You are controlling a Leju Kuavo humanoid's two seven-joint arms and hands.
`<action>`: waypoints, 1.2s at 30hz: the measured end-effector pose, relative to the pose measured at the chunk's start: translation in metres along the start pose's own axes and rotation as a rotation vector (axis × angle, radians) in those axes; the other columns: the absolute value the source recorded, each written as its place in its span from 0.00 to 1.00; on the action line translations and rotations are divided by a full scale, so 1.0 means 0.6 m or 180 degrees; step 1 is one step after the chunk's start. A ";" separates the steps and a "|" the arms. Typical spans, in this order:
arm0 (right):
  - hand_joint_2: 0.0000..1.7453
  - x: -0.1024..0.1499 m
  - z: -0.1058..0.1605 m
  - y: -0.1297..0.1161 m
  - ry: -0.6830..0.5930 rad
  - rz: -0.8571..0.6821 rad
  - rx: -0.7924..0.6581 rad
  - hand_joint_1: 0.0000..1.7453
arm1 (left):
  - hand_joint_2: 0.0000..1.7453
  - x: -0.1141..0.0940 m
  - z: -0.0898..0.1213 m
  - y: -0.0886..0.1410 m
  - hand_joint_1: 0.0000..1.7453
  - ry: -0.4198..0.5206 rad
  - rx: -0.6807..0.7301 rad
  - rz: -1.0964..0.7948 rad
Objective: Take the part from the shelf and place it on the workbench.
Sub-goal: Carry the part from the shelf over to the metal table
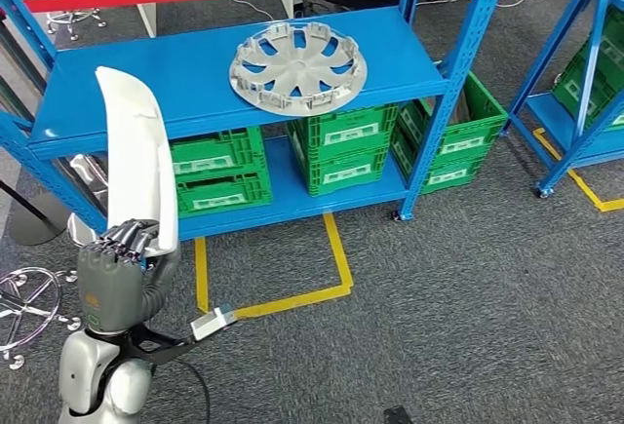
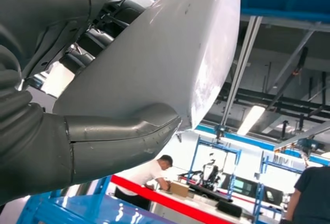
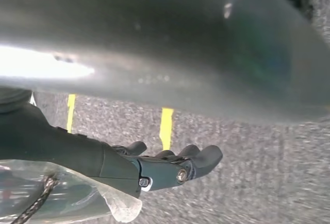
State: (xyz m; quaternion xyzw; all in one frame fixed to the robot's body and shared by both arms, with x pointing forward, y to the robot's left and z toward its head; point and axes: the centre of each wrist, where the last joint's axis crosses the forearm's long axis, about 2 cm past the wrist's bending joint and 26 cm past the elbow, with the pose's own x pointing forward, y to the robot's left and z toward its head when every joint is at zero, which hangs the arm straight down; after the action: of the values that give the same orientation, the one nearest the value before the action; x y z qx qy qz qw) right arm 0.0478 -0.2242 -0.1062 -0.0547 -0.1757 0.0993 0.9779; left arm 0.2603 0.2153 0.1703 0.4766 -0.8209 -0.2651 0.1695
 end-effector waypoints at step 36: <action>0.00 0.000 0.000 -0.002 -0.0003 -0.0074 -0.0109 0.00 | 1.00 -0.011 -0.003 -0.025 1.00 0.0144 -0.0087 0.0077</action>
State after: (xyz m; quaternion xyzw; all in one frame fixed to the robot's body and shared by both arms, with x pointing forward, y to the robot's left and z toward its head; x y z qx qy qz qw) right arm 0.0478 -0.2251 -0.1062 -0.0694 -0.1784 0.0849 0.9778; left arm 0.2750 0.2147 0.1624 0.4701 -0.8188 -0.2635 0.1977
